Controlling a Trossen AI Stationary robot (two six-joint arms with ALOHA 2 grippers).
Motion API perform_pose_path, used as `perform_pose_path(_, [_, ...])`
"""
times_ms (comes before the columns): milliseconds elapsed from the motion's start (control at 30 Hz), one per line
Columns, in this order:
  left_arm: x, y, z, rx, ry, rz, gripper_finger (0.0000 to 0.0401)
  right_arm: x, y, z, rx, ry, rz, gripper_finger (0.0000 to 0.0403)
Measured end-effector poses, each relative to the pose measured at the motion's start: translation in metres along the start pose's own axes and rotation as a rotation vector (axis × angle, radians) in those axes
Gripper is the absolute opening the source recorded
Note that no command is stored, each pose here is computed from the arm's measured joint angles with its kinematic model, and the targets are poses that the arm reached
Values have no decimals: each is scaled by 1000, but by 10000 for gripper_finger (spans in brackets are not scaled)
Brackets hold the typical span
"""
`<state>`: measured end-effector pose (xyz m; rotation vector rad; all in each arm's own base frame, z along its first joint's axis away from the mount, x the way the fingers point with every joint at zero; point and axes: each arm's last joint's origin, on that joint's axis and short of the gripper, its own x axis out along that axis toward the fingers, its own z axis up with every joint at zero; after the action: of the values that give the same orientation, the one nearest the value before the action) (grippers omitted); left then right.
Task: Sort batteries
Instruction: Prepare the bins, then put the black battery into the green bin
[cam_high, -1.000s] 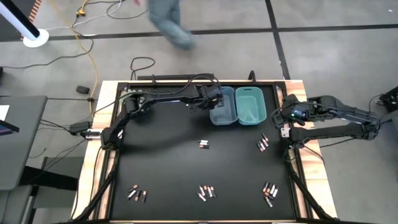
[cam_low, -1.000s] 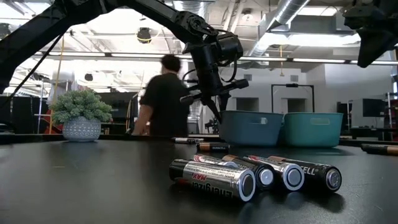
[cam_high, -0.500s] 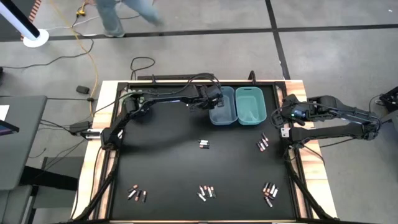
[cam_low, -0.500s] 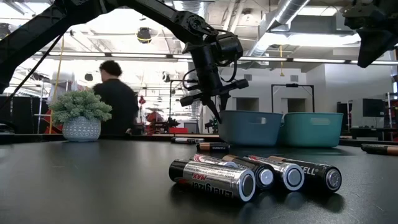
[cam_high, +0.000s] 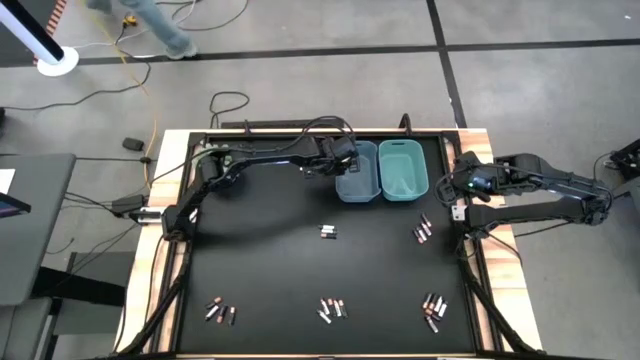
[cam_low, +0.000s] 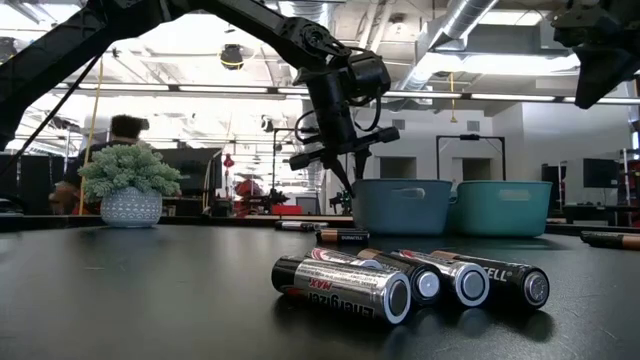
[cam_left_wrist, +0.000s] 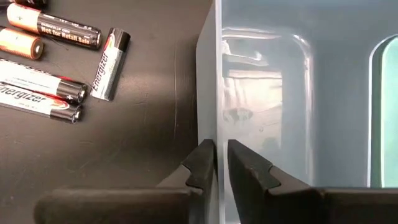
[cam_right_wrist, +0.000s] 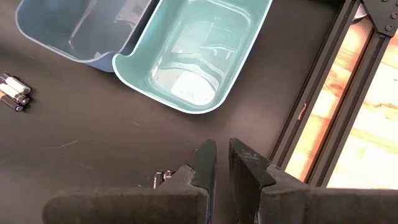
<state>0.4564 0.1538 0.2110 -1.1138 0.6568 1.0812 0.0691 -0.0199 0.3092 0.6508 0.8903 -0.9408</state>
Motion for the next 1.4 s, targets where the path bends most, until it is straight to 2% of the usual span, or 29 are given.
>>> perform_pose_path(300, [0, 1, 1, -12, -12, 15, 78, 0, 0, 0, -1, 3, -3, 63])
perform_pose_path(667, [0, 3, 2, 139, -6, 28, 78, 0, -2, -1, -6, 13, -18, 63])
perform_pose_path(833, [-2, 2, 3, 160, -9, 23, 78, 0, -2, -1, -6, 13, -17, 63])
perform_pose_path(1033, [-10, -3, 13, 239, -22, 7, 78, 0, -2, -1, 17, 13, -17, 63])
perform_pose_path(1167, [-24, -4, 21, 293, -47, -11, 78, 0, -2, -1, 29, 12, -17, 63])
perform_pose_path(1400, [-66, 5, 41, 404, -161, 67, 78, 0, -2, -1, 101, 11, -17, 63])
